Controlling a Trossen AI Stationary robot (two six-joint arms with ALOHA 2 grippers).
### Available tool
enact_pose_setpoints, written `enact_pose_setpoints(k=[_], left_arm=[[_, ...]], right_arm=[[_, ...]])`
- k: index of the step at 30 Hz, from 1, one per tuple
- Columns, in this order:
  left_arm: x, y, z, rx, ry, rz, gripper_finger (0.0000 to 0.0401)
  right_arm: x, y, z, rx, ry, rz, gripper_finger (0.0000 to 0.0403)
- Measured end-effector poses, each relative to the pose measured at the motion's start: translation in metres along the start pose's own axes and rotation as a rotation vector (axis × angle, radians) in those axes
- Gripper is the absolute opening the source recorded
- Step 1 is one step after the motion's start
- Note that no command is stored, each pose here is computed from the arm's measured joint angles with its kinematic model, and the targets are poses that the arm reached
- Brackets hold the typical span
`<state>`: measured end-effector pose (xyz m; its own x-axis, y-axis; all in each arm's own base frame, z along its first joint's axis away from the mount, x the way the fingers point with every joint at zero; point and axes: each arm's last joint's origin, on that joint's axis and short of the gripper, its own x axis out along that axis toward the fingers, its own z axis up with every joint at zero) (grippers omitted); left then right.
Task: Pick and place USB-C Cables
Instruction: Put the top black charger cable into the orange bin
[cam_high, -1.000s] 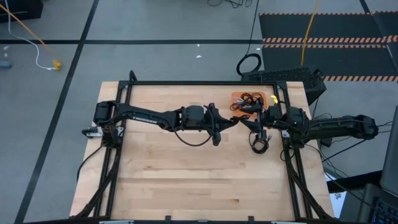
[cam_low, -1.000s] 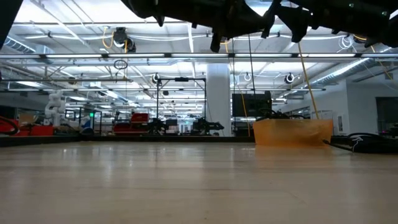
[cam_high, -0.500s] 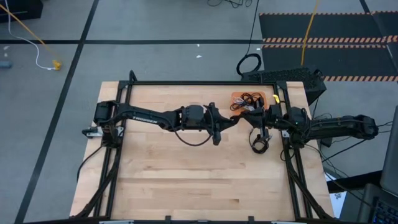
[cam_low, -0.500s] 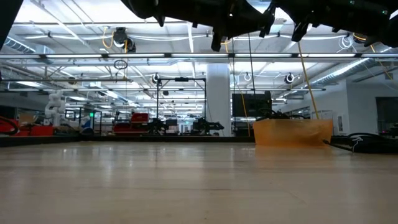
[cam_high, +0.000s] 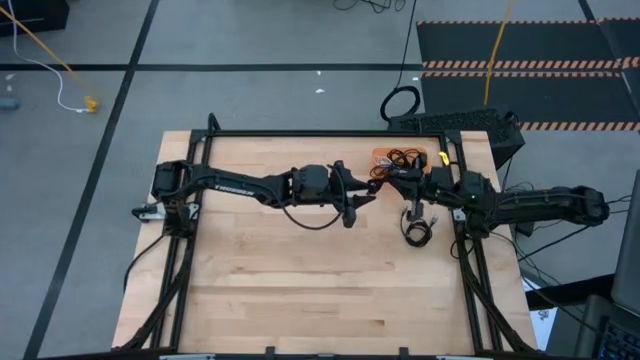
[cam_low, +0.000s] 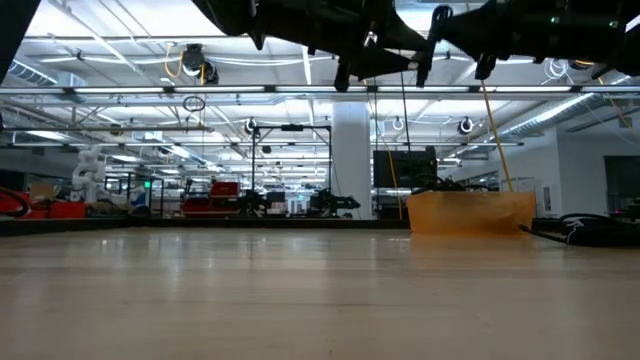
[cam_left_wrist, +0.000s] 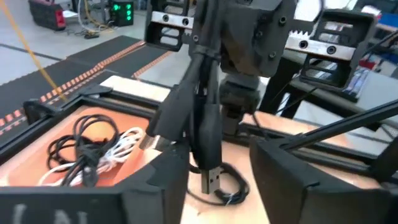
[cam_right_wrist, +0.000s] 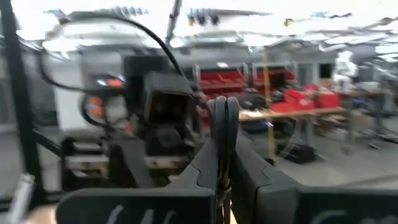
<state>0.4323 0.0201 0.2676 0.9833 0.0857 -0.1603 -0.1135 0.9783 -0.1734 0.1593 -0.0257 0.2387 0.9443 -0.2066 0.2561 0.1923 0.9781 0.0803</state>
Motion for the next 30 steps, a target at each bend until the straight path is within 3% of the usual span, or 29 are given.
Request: enact_pose_setpoints(k=[6, 13, 22, 30], left_arm=[[0.0, 0.017, 0.0, -0.025, 0.028, 0.044, 0.0213], [-0.001, 0.036, -0.004, -0.125, 0.087, 0.103, 0.0223], [-0.001, 0.041, -0.004, -0.144, 0.096, 0.118, 0.0223], [-0.001, 0.041, -0.004, -0.145, 0.09, 0.117, 0.0223]], right_arm=[[-0.002, -0.013, -0.013, -0.139, 0.141, -0.217, 0.0004], [-0.013, -0.028, -0.022, -0.338, 0.324, -0.493, 0.0004], [-0.028, -0.035, -0.041, -0.44, 0.58, -0.699, 0.0004], [-0.032, -0.037, -0.051, -0.409, 0.667, -0.731, 0.001]])
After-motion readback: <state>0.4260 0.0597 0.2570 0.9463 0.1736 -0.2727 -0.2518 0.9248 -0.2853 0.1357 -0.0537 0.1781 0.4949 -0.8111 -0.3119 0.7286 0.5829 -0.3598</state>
